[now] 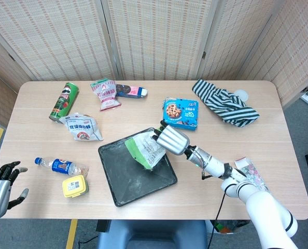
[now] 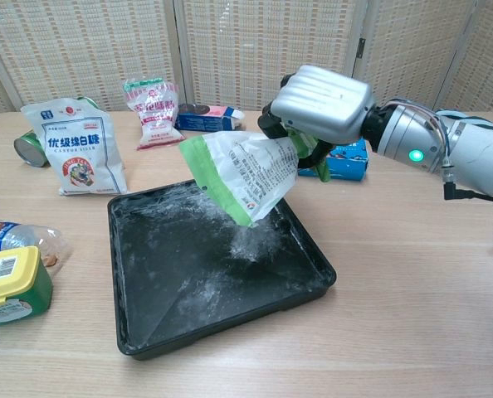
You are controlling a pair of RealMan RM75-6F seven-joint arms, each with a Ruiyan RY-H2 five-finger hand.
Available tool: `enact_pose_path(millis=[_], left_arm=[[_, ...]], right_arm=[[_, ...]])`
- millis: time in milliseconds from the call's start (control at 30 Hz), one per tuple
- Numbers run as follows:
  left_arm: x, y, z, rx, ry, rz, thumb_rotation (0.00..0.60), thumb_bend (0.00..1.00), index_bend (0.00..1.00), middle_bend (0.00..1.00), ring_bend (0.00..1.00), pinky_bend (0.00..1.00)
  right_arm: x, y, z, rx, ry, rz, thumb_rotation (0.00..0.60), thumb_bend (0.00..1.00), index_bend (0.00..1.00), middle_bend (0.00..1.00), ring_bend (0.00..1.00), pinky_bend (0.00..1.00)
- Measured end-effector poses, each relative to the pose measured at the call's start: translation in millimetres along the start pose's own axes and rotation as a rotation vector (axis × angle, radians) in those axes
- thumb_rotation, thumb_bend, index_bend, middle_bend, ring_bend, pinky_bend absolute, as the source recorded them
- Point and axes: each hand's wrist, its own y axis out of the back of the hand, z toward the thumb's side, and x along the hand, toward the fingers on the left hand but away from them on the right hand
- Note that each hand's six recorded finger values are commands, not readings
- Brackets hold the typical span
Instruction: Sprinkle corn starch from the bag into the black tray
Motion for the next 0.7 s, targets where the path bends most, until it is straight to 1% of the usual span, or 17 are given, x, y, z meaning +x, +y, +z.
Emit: enact_pose_path(millis=[133, 267, 700], left_arm=[[0, 0, 0, 0.000, 0.000, 0.000, 0.600, 0.33, 0.33, 0.22, 0.20, 0.07], [-1, 0, -1, 0.001, 0.004, -0.001, 0.600, 0.33, 0.33, 0.22, 0.20, 0.07], [-2, -5, -3, -0.008, 0.012, -0.007, 0.600, 0.33, 0.33, 0.22, 0.20, 0.07]], right_arm=[[-4, 5, 1, 0.054, 0.017, -0.009, 0.600, 0.46, 0.99, 0.59, 0.70, 0.38], [-7, 7, 3, 0.093, 0.028, -0.013, 0.600, 0.46, 1.00, 0.60, 0.70, 0.38], [-17, 6, 8, 0.243, 0.075, 0.005, 0.600, 0.46, 1.00, 0.62, 0.71, 0.38]])
